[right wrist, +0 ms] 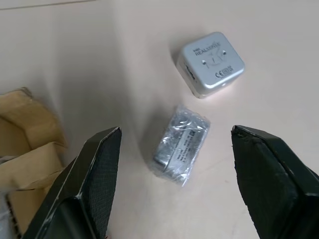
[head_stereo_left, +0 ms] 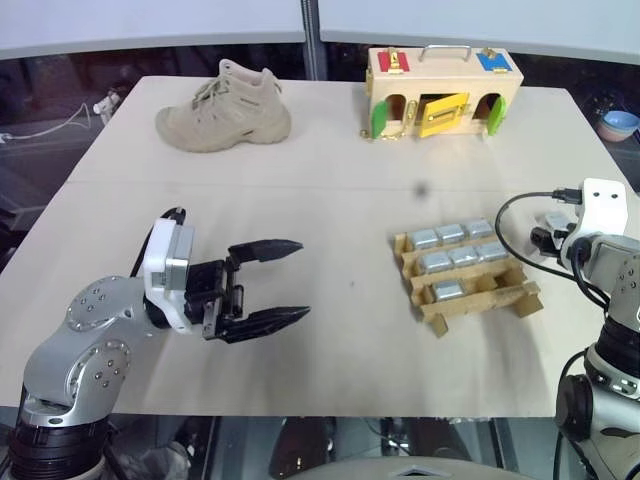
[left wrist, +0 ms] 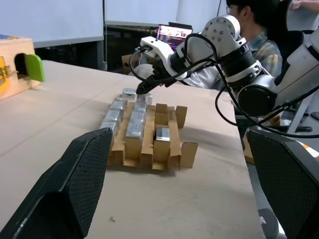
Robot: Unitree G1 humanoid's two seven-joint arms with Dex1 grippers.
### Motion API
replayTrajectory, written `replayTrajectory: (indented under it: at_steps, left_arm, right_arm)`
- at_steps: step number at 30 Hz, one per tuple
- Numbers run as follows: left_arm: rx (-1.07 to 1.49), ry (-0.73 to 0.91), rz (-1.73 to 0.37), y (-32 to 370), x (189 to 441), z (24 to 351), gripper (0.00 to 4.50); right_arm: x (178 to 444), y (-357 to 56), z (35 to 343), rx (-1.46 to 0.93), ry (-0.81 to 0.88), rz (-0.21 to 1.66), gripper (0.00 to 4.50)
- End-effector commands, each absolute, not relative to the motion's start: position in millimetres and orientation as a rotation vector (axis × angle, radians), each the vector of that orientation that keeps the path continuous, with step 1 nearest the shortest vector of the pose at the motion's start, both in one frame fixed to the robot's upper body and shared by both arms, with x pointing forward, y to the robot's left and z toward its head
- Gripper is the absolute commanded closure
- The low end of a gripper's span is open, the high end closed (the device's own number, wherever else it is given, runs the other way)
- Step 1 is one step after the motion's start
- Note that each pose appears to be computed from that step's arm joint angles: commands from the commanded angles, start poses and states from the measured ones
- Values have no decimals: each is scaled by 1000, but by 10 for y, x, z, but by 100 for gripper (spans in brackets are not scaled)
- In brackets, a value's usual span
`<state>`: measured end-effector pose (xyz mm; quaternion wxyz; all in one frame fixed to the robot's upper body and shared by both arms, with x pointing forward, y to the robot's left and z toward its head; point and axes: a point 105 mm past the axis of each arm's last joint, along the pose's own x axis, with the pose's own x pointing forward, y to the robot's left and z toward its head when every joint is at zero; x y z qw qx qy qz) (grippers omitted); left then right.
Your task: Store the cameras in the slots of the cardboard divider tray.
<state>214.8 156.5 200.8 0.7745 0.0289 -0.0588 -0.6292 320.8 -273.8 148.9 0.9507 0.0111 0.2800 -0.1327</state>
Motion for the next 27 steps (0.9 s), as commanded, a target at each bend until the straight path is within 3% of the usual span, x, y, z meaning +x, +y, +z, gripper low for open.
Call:
replayTrajectory:
  at_steps: [1, 9, 13, 16, 20, 22, 25, 27]
  left_arm:
    - [96, -158, -1329, 1662, 2174, 2120, 0]
    - [132, -154, -1327, 1710, 2191, 2122, 0]
    - [125, -159, -1322, 1702, 2184, 2120, 0]
    - [121, -161, -1319, 1697, 2184, 2116, 0]
    - [117, -163, -1314, 1691, 2190, 2110, 0]
    - [115, -164, -1311, 1687, 2195, 2106, 0]
    - [110, -164, -1304, 1686, 2205, 2098, 0]
    - [108, -157, -1302, 1693, 2207, 2076, 0]
  right_arm:
    - [3245, -2802, 1545, 52, 562, -298, 103]
    - [3325, -2867, 1397, 66, 623, -301, 103]
    - [3365, -2911, 1410, 61, 603, -313, 223]
    - [3371, -2925, 1428, 47, 595, -312, 359]
    - [3337, -2952, 1468, -10, 585, -286, 369]
    - [3341, -2898, 1540, -54, 520, -183, 369]
    - [3331, -2528, 1876, -92, 258, 181, 369]
    - [3168, -2295, 2066, -236, 153, 435, 369]
